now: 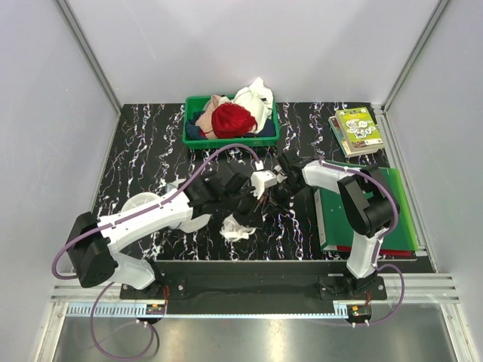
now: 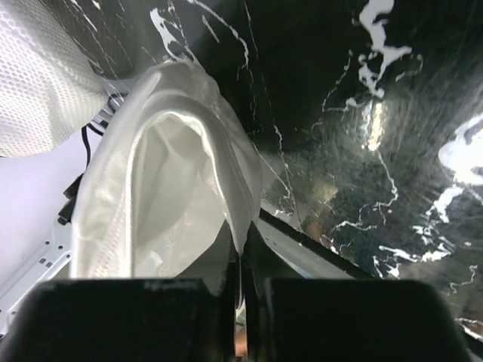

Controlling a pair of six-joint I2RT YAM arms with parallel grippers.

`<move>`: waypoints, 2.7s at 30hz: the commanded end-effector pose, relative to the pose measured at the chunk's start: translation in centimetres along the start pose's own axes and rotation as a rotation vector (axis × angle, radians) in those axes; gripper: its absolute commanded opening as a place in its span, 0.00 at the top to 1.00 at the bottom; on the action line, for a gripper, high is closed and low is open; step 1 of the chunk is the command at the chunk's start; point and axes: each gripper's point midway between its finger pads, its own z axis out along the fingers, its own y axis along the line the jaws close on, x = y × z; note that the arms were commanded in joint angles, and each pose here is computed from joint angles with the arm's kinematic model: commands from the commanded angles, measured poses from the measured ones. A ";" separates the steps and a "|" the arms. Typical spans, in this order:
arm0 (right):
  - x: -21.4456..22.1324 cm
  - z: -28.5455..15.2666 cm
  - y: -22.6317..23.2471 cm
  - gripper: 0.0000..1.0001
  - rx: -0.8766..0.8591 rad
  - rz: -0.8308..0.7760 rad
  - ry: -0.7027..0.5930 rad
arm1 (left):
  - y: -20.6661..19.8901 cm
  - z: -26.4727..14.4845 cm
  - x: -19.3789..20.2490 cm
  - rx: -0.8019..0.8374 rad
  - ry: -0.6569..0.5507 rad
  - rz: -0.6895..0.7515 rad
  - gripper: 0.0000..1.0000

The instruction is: Place the bra in the laundry bag and zip it closed

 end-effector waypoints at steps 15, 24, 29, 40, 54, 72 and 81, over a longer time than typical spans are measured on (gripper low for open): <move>1.2 -2.0 -4.8 0.40 0.201 -0.094 -0.100 | -4.4 -6.8 -6.2 0.147 -0.246 0.029 0.47; 3.2 -6.3 -6.3 0.24 0.360 -0.080 -0.176 | 4.0 0.6 -3.0 -0.097 -0.139 -0.239 0.95; 3.0 -6.9 -3.6 0.15 0.251 -0.120 -0.223 | 7.4 3.6 -1.0 -0.190 -0.077 -0.323 1.00; 0.4 -3.4 0.3 0.00 -0.054 -0.202 -0.260 | 10.5 5.5 2.7 -0.266 0.004 -0.364 0.94; 0.4 1.0 -0.3 0.16 -0.212 -0.333 -0.172 | 7.9 -3.0 -0.5 -0.231 -0.159 -0.287 0.43; 7.9 -5.7 3.1 0.99 -0.355 -0.607 -0.137 | 6.2 -5.8 -3.0 -0.009 -0.161 -0.127 0.05; 11.8 -8.6 4.5 1.00 -0.446 -0.696 -0.139 | 1.1 -5.1 -3.8 0.329 -0.116 -0.118 0.03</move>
